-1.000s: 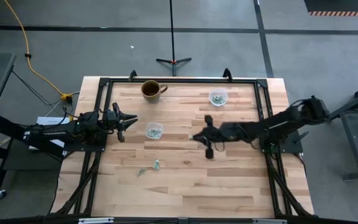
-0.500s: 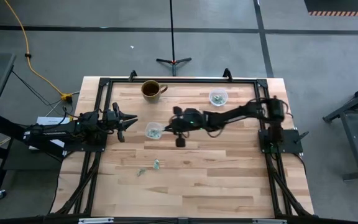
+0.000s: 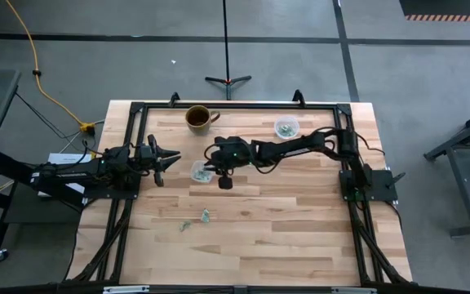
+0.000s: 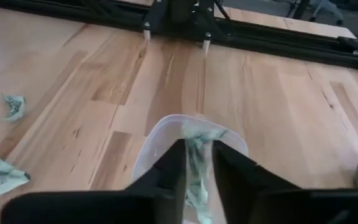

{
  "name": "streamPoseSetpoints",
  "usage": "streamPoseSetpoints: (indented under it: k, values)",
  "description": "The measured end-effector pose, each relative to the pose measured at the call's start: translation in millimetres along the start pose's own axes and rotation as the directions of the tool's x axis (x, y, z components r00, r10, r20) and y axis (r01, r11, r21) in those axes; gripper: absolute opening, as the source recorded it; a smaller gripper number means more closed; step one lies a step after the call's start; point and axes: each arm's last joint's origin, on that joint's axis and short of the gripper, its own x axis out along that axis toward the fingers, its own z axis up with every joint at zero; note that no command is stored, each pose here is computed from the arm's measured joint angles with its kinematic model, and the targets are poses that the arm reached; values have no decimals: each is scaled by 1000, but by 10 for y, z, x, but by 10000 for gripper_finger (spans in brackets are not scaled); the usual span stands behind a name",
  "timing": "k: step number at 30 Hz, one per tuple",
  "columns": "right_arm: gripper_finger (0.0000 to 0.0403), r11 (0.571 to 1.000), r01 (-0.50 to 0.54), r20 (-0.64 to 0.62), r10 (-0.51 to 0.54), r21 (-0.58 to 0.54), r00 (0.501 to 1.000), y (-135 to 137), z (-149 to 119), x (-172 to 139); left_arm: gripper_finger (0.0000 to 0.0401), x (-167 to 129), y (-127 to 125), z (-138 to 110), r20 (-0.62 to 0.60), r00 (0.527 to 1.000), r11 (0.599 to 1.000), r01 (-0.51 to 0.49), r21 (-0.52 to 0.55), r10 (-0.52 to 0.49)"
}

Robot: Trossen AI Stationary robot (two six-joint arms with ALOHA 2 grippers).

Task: Pick and place Stevia / Truvia into bins
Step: Put the stevia packet into the bottom container

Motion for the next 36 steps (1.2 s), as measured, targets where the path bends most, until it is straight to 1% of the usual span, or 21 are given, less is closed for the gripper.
streamPoseSetpoints:
  k: [7, 9, 12, 14, 16, 18, 20, 24, 26, 28, 29, 31, 34, 36]
  values:
    - [169, 999, 6, 10, -7, 54, 1000, -56, 45, -50, 106, 0, 0, 0, 0, 1000, 1000, 0, 0, 0]
    - [187, 998, 0, -16, 1, 68, 1000, -51, 93, -143, 106, 0, 0, 0, 0, 1000, 1000, 0, 0, 0]
    - [197, 998, -5, -49, 9, 69, 999, 17, 130, -364, 106, 0, 0, 0, 0, 1000, 1000, 1, 0, -1]
    - [197, 996, 23, -78, -16, 85, 997, 93, 79, -533, 106, 0, -2, 0, 0, 1000, 1000, 7, 0, -7]
    - [190, 994, 50, -98, -40, 98, 994, 185, -45, -723, 106, 0, -2, 0, 0, 1000, 1000, 7, 0, -7]
    - [179, 990, 78, -86, -68, 115, 994, 282, -182, -952, 106, 0, -2, 0, 0, 1000, 1000, 6, 0, -6]
    - [165, 984, 120, -42, -115, 135, 992, 380, -310, -1241, 106, 0, -2, 0, 0, 1000, 1000, 6, 0, -6]
    - [138, 970, 183, 109, -202, 159, 973, 563, -543, -1814, 106, 0, -1, 1, 1, 1000, 1000, 5, 0, -5]
    - [127, 958, 221, 203, -256, 181, 945, 621, -621, -2075, 106, 0, -1, 1, 1, 1000, 1000, 3, 0, -3]
    - [119, 938, 273, 281, -327, 215, 902, 653, -706, -2309, 106, 0, -1, 2, 2, 1000, 1000, 3, 0, -3]
    - [116, 927, 295, 305, -357, 231, 883, 663, -759, -2408, 106, 0, -1, 3, 3, 1000, 1000, 3, -1, -3]
    - [111, 915, 319, 321, -387, 247, 864, 688, -899, -2557, 106, 0, -1, 9, 9, 1000, 1000, 2, -2, -2]
    - [105, 911, 300, 378, -393, 282, 838, 713, -1011, -2743, 106, 0, -1, 9, 9, 1000, 1000, 2, -2, -2]
    - [103, 913, 282, 395, -385, 294, 834, 729, -1065, -2838, 106, 0, -1, 9, 9, 1000, 1000, 2, 5, -2]
